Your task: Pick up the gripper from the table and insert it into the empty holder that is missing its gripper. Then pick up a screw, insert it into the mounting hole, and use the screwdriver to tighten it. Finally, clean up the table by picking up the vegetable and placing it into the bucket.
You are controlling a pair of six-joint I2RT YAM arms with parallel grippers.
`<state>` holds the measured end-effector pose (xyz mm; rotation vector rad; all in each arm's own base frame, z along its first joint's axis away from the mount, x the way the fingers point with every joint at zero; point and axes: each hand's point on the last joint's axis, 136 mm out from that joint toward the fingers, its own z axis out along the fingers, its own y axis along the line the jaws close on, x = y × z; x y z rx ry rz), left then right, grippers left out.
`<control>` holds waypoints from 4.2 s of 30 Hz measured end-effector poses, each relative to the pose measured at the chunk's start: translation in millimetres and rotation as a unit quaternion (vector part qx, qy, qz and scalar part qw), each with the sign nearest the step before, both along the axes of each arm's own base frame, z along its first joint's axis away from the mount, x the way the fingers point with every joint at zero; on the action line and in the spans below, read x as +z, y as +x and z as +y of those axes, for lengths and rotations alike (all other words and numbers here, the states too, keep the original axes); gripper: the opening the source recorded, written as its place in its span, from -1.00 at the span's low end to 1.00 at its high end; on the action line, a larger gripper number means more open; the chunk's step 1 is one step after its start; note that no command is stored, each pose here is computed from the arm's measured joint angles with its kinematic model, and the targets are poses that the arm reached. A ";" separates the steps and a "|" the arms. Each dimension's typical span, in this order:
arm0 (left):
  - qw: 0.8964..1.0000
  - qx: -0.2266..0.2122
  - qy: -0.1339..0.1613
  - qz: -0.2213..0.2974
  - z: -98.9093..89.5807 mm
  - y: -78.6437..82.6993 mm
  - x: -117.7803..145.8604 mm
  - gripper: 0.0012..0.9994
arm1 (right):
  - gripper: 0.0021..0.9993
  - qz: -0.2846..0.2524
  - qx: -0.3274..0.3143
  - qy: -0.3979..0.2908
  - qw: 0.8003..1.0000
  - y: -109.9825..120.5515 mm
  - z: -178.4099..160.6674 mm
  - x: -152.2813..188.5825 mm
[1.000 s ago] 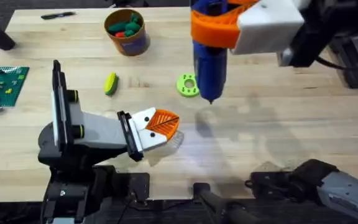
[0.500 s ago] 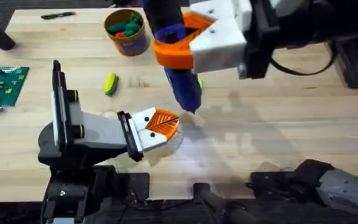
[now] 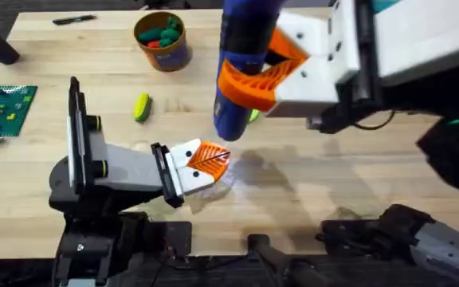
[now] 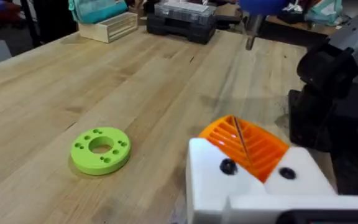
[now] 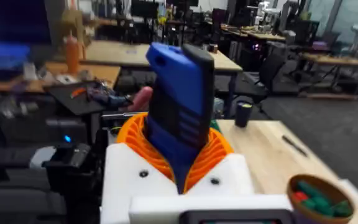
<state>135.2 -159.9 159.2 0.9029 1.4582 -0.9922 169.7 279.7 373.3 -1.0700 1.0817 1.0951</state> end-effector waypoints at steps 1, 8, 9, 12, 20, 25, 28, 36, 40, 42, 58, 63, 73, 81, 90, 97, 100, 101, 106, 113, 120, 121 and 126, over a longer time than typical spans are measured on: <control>1.000 0.000 0.000 0.000 -0.1 -0.1 0.0 -0.97 | -0.99 0.015 0.000 0.002 1.000 2.7 1.5 -4.0; 1.000 -0.001 0.000 0.000 -0.1 -0.2 0.0 -0.97 | -0.99 0.058 0.013 0.018 0.998 18.9 21.9 -16.5; 1.000 -0.001 0.000 0.000 -0.1 -0.2 0.0 -0.97 | -0.99 0.057 0.016 0.021 0.998 19.1 24.1 -16.3; 1.000 -0.001 0.000 0.000 -0.1 -0.2 0.0 -0.97 | -0.99 0.049 0.025 0.032 0.998 18.0 28.9 -13.0; 1.000 -0.001 0.000 0.000 -0.1 -0.2 0.0 -0.97 | -0.99 0.049 0.038 0.036 0.997 11.4 34.0 -12.0; 1.000 -0.001 0.000 0.000 -0.1 -0.2 -0.1 -0.97 | -0.99 0.085 0.046 0.007 0.995 16.6 48.4 -29.2; 1.000 -0.001 0.000 0.000 -0.1 -0.2 -0.1 -0.97 | -0.99 0.100 0.048 -0.007 0.994 23.0 58.6 -37.9; 1.000 -0.001 0.000 0.000 -0.1 -0.2 0.0 -0.97 | -0.99 0.074 0.057 -0.002 0.996 20.0 64.6 -32.7; 1.000 -0.001 0.000 0.000 -0.1 -0.2 0.0 -0.97 | -0.99 0.053 0.075 -0.001 0.996 9.8 67.2 -30.2; 1.000 -0.001 0.000 0.000 -0.1 -0.2 0.0 -0.97 | -0.99 0.044 0.082 -0.004 0.996 6.3 68.0 -30.9; 1.000 -0.001 0.000 0.000 -0.1 -0.2 0.0 -0.97 | -0.99 0.003 0.086 -0.007 0.996 3.0 68.1 -31.5; 1.000 -0.001 0.000 0.000 -0.1 -0.2 0.0 -0.97 | -0.99 0.003 0.089 -0.007 0.996 0.4 69.3 -31.5; 1.000 -0.001 0.000 0.000 -0.1 -0.2 0.0 -0.97 | -0.99 0.003 0.095 -0.007 0.995 -2.7 70.6 -31.7; 1.000 -0.001 0.000 0.000 -0.1 -0.2 0.0 -0.97 | -0.99 -0.003 0.094 -0.006 0.996 -2.7 70.5 -31.2; 1.000 -0.001 0.000 0.000 -0.1 -0.2 -0.1 -0.97 | -0.99 -0.007 0.093 -0.007 0.996 -2.3 71.0 -31.9; 1.000 -0.001 0.000 0.000 -0.1 -0.2 -0.1 -0.97 | -0.99 -0.008 0.093 -0.008 0.996 -1.9 71.3 -32.6; 1.000 -0.001 0.000 0.000 -0.1 -0.2 0.0 -0.97 | -0.99 -0.008 0.093 -0.008 0.996 -1.9 71.3 -32.8; 1.000 -0.001 0.000 0.000 -0.1 -0.2 0.0 -0.97 | -0.99 -0.008 0.093 -0.008 0.996 -1.9 71.3 -32.7; 1.000 -0.001 0.000 0.000 -0.1 -0.2 0.0 -0.97 | -0.99 -0.006 0.093 -0.010 0.996 -0.6 72.7 -34.6; 1.000 -0.001 0.000 0.000 -0.1 -0.2 -0.1 -0.97 | -0.99 -0.001 0.094 -0.014 0.996 1.7 75.4 -38.8; 1.000 -0.001 0.000 0.000 -0.1 -0.3 -0.1 -0.97 | -0.99 0.000 0.094 -0.014 0.995 1.6 75.5 -38.9; 1.000 -0.001 0.000 0.000 -0.1 -0.3 -0.1 -0.97 | -0.99 0.000 0.094 -0.014 0.996 1.7 75.4 -39.0; 1.000 -0.001 0.000 0.000 -0.1 -0.3 0.0 -0.97 | -0.99 0.001 0.094 -0.015 0.995 1.6 75.5 -39.3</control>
